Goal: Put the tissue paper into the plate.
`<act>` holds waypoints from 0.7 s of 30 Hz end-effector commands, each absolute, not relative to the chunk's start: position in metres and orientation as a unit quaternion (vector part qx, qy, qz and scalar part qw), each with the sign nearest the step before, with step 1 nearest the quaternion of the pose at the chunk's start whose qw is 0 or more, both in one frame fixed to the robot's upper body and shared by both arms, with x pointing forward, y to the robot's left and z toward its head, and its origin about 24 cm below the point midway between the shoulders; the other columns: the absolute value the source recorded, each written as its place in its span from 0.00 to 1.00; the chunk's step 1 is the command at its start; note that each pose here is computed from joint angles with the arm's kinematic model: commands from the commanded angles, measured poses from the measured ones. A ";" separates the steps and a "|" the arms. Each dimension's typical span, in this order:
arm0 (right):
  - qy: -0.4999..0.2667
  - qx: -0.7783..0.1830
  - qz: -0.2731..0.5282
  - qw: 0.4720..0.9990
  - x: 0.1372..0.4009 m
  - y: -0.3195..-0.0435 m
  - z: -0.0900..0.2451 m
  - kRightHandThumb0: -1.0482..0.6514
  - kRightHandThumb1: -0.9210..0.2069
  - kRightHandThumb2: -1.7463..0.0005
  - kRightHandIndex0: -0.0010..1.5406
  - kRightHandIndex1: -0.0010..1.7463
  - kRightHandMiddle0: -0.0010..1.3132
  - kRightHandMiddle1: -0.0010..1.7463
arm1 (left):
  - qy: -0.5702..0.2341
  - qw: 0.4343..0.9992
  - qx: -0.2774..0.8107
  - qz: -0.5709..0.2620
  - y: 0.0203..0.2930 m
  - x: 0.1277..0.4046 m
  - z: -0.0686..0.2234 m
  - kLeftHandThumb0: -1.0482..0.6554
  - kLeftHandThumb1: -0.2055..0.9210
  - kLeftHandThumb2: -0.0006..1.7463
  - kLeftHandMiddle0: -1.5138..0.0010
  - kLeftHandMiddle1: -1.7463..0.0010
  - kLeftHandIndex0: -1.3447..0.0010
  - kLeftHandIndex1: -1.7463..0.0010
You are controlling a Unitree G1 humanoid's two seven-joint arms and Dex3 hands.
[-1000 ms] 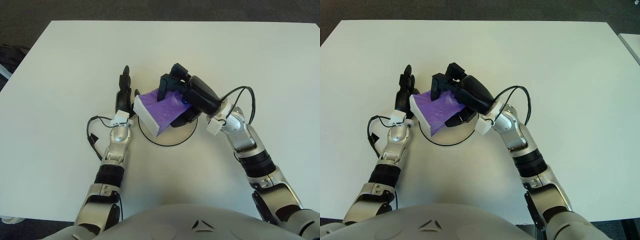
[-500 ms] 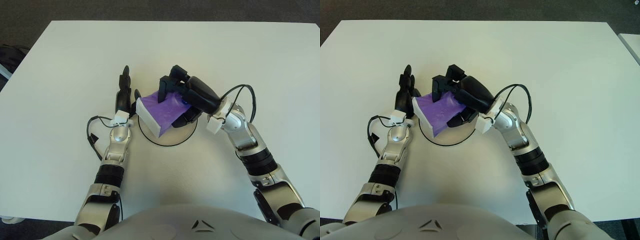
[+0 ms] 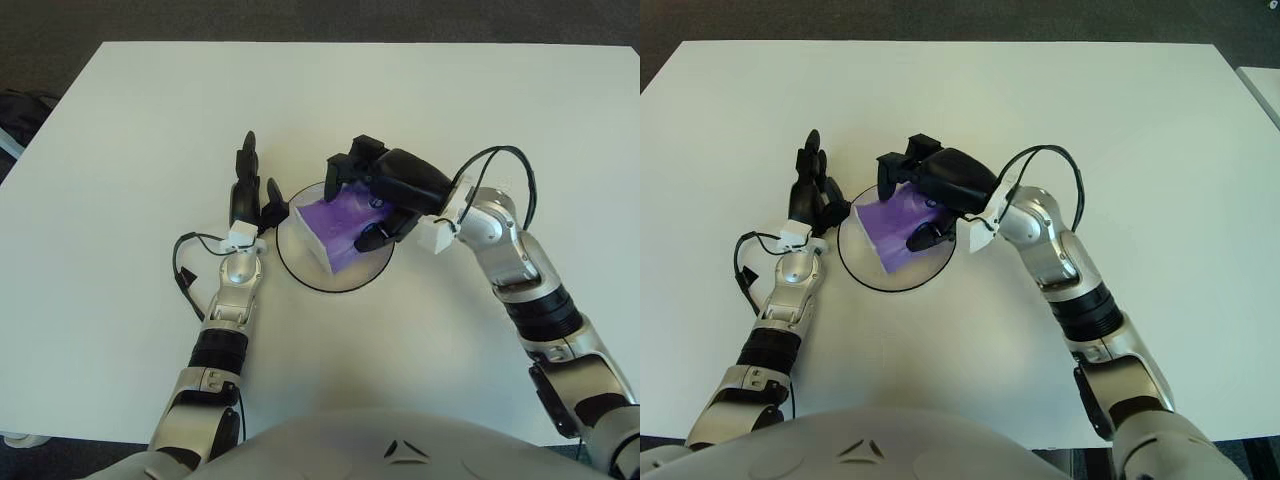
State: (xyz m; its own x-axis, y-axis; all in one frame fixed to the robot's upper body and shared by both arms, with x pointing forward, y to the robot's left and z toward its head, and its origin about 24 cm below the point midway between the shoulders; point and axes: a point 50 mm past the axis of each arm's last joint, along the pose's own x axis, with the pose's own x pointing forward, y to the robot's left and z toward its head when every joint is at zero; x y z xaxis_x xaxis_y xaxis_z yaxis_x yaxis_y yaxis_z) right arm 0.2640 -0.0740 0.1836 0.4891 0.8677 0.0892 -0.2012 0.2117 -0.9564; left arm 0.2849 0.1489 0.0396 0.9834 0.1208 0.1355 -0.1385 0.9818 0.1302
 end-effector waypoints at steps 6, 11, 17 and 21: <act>-0.355 -0.518 0.379 0.680 0.264 -0.075 0.194 0.00 0.00 0.66 0.00 0.02 0.00 0.02 | 0.042 0.994 0.077 0.072 0.160 0.257 -0.007 0.09 1.00 0.59 0.93 1.00 1.00 0.85; -0.360 -0.517 0.382 0.676 0.265 -0.076 0.196 0.00 0.00 0.66 0.00 0.00 0.00 0.00 | 0.042 0.994 0.067 0.075 0.160 0.256 -0.006 0.09 1.00 0.57 0.93 1.00 1.00 0.84; -0.374 -0.517 0.393 0.661 0.265 -0.077 0.198 0.00 0.00 0.66 0.00 0.00 0.00 0.00 | 0.037 0.994 0.065 0.078 0.160 0.256 -0.005 0.10 1.00 0.57 0.93 1.00 1.00 0.83; -0.383 -0.513 0.405 0.653 0.265 -0.077 0.199 0.00 0.00 0.66 0.00 0.00 0.00 0.00 | 0.034 0.994 0.071 0.077 0.160 0.256 -0.004 0.09 1.00 0.57 0.93 1.00 1.00 0.83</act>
